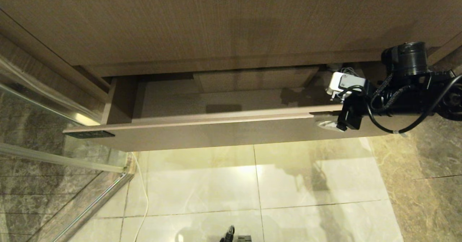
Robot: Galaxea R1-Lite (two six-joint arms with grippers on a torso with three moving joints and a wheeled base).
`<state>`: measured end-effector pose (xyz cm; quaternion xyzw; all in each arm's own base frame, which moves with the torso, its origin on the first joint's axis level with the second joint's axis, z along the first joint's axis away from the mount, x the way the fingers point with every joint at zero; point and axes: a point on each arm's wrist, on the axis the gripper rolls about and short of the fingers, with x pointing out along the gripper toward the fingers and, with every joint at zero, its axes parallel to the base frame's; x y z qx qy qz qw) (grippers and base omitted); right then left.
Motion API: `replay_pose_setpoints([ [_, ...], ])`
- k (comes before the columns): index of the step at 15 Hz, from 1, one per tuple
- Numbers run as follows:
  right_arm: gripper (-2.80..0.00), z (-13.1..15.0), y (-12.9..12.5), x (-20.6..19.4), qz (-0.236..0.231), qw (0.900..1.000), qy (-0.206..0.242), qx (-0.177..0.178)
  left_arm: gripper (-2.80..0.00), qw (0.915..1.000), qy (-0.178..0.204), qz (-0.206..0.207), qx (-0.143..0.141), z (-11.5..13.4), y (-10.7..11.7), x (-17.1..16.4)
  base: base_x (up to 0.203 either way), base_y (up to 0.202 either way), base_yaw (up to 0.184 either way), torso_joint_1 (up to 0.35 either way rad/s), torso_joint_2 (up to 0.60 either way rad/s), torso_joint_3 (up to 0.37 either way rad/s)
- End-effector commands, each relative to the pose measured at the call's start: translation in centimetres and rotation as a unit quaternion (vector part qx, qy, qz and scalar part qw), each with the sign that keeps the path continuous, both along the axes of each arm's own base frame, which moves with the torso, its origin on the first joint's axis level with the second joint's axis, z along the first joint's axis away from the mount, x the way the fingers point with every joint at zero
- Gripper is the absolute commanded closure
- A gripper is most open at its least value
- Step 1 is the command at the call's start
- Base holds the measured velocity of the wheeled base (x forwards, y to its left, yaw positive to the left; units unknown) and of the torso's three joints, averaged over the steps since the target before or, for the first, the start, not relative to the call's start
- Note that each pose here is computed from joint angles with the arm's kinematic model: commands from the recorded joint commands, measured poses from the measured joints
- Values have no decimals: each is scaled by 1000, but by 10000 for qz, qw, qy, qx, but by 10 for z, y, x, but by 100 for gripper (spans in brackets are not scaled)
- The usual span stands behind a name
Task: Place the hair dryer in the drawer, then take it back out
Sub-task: Pull open the drawer
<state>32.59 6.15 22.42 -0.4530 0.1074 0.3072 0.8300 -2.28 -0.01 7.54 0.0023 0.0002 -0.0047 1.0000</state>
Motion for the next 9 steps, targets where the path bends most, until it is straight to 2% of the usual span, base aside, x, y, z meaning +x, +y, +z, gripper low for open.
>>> replay_pose_setpoints([
  [1, -280, 13, -7, -22, -27, 9998, -191, 14, 0, 10000, 5, 1, -6, 0, 0, 0, 0, 0, 0, 0, 0, 0],
  [6, -280, -1, -25, -70, -217, 9995, 212, -32, 0, 10000, -2, 16, -8, 0, 0, 0, 0, 0, 0, 0, 0, 0],
  [9, -280, -10, -36, -120, -514, 9958, 726, 239, 0, 10000, -2, 1, 0, 0, 0, 0, 0, 0, 0, 0, 0, 0],
])
